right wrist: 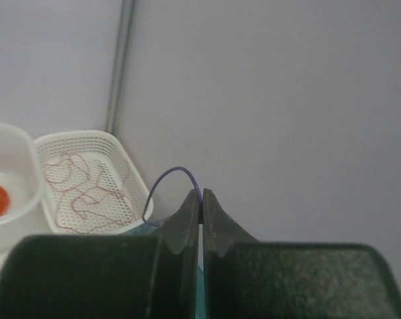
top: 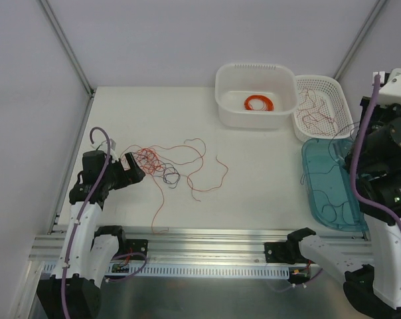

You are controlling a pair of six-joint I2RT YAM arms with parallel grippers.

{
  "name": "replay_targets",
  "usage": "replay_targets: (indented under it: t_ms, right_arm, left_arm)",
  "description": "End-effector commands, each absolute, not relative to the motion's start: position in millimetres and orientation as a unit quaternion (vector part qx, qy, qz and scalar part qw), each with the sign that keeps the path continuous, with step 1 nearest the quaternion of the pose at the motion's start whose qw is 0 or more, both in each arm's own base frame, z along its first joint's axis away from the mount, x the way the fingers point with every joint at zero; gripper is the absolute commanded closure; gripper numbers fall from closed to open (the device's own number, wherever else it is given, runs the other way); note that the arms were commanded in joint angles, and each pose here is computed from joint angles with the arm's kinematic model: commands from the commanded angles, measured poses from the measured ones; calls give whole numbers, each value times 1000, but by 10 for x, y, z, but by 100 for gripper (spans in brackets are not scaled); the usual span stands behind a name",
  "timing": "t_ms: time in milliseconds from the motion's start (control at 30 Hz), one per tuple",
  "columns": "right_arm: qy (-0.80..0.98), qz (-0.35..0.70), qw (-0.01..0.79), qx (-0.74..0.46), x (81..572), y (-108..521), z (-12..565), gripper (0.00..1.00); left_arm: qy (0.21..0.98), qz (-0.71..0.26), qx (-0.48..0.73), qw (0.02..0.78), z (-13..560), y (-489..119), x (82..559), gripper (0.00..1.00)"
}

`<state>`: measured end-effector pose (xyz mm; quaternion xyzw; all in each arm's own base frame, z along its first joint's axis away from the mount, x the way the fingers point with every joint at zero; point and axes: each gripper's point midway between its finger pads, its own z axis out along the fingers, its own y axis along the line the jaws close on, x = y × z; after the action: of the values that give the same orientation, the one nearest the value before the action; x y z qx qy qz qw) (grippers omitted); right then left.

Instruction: Untangle the cables

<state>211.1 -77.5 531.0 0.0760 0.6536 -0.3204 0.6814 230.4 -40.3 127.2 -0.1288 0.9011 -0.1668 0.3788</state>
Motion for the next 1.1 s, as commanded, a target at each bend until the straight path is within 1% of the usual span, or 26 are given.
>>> replay_targets:
  t_ms: [0, 200, 233, 433, 533, 567, 600, 633, 667, 700, 800, 833, 900, 933, 967, 1000, 1033, 1067]
  right_arm:
    - [640, -375, 660, 121, 2039, -1028, 5374, 99]
    - [644, -421, 620, 153, 2169, -1244, 5074, 99]
    - [650, -431, 605, 159, 2200, -1305, 4946, 99]
    - [668, -429, 567, 221, 2228, -1560, 4441, 99]
    - [692, -420, 529, 254, 2311, -1738, 4017, 99]
    - [691, -400, 530, 285, 2341, -1770, 3892, 99]
    - [704, -390, 513, 298, 2397, -1812, 3682, 99]
    - [714, -388, 487, 321, 2316, -1920, 3502, 99]
    - [724, -361, 485, 334, 2370, -1927, 3349, 99]
    - [734, -338, 466, 361, 2396, -1941, 3091, 99]
    - [752, -286, 422, 418, 2380, -1981, 2622, 91]
    - [765, -273, 396, 428, 2386, -1993, 2432, 78]
    - [780, -259, 373, 430, 2370, -1950, 2276, 60]
    - [788, -249, 368, 426, 2383, -1910, 2213, 45]
    - [791, -242, 369, 424, 2392, -1890, 2201, 38]
    - [795, -234, 372, 419, 2404, -1862, 2206, 32]
    - [802, -211, 382, 409, 2453, -1791, 2229, 24]
    - [807, -197, 388, 399, 2484, -1745, 2245, 22]
  left_arm:
    - [897, -178, -101, 391, 1290, -473, 2303, 1]
    - [902, -174, -98, 383, 1223, -492, 2322, 1]
    - [902, -172, -96, 384, 1218, -490, 2328, 1]
    - [902, -167, -88, 389, 1221, -503, 2340, 1]
    - [901, -162, -85, 394, 1233, -506, 2342, 1]
    - [900, -160, -84, 397, 1242, -500, 2340, 1]
    - [899, -158, -85, 399, 1245, -490, 2345, 1]
    - [898, -156, -86, 402, 1254, -482, 2346, 1]
    - [897, -156, -86, 405, 1270, -480, 2346, 1]
    - [897, -157, -76, 405, 1271, -525, 2333, 1]
    - [897, -154, -74, 408, 1278, -529, 2329, 1]
    - [897, -154, -74, 408, 1277, -531, 2329, 1]
    - [897, -155, -73, 409, 1279, -539, 2330, 1]
    - [897, -154, -72, 409, 1279, -540, 2330, 1]
    - [897, -153, -73, 409, 1278, -535, 2331, 1]
    - [897, -153, -71, 408, 1274, -544, 2329, 1]
    - [898, -151, -72, 408, 1269, -538, 2334, 1]
    - [898, -150, -72, 407, 1262, -540, 2331, 1]
